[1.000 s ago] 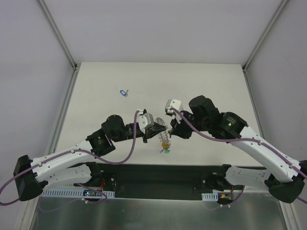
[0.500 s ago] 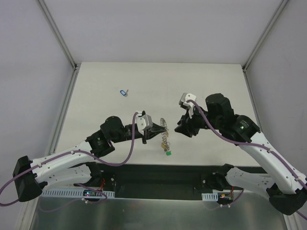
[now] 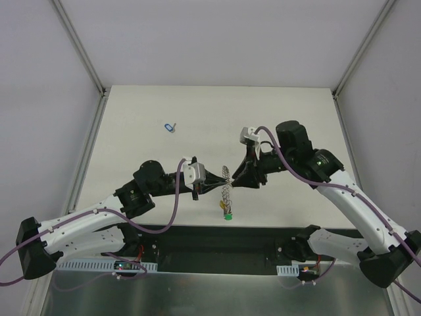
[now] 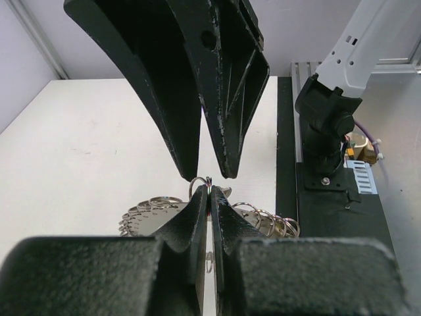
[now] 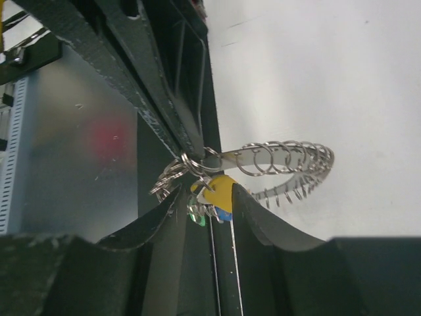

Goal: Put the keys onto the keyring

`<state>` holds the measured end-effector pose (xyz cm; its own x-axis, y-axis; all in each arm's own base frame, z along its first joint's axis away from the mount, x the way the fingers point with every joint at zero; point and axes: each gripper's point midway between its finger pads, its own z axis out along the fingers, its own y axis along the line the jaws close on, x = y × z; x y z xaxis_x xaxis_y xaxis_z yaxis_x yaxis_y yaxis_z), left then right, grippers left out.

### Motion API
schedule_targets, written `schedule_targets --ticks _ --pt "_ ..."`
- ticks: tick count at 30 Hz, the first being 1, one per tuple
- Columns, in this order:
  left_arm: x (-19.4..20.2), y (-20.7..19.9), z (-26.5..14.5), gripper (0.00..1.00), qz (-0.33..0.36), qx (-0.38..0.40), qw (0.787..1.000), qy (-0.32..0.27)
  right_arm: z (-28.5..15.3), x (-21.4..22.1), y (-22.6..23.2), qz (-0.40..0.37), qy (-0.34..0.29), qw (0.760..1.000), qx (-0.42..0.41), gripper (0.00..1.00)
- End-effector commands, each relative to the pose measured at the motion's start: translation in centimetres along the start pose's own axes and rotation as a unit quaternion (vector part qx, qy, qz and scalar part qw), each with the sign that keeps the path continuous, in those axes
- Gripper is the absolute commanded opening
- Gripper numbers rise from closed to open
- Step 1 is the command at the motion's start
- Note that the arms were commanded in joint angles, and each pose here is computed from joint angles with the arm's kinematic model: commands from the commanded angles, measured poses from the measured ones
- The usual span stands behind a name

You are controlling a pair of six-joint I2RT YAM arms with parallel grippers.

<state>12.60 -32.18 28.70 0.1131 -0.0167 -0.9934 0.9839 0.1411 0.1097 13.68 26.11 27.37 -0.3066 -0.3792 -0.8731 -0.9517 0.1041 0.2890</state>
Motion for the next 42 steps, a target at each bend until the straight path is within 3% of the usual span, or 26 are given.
schedule_targets --ticks 1,11,21,42 --pt "-4.2 -0.3 -0.2 0.0 0.037 0.013 0.998 -0.055 -0.5 -2.6 2.2 -0.051 -0.038 0.996 -0.067 0.36" --pt "-5.2 -0.5 -0.3 0.0 0.041 0.019 0.997 -0.064 -0.2 -2.0 2.3 -0.044 -0.028 0.995 -0.081 0.23" --pt "-6.2 -0.8 -0.5 0.0 0.047 0.027 0.996 -0.074 -0.2 -1.4 1.8 -0.038 -0.022 0.997 -0.071 0.24" --pt "-7.0 -1.1 -0.3 0.0 0.049 0.039 0.995 -0.084 -0.2 -2.0 2.5 -0.038 -0.028 0.994 -0.098 0.15"
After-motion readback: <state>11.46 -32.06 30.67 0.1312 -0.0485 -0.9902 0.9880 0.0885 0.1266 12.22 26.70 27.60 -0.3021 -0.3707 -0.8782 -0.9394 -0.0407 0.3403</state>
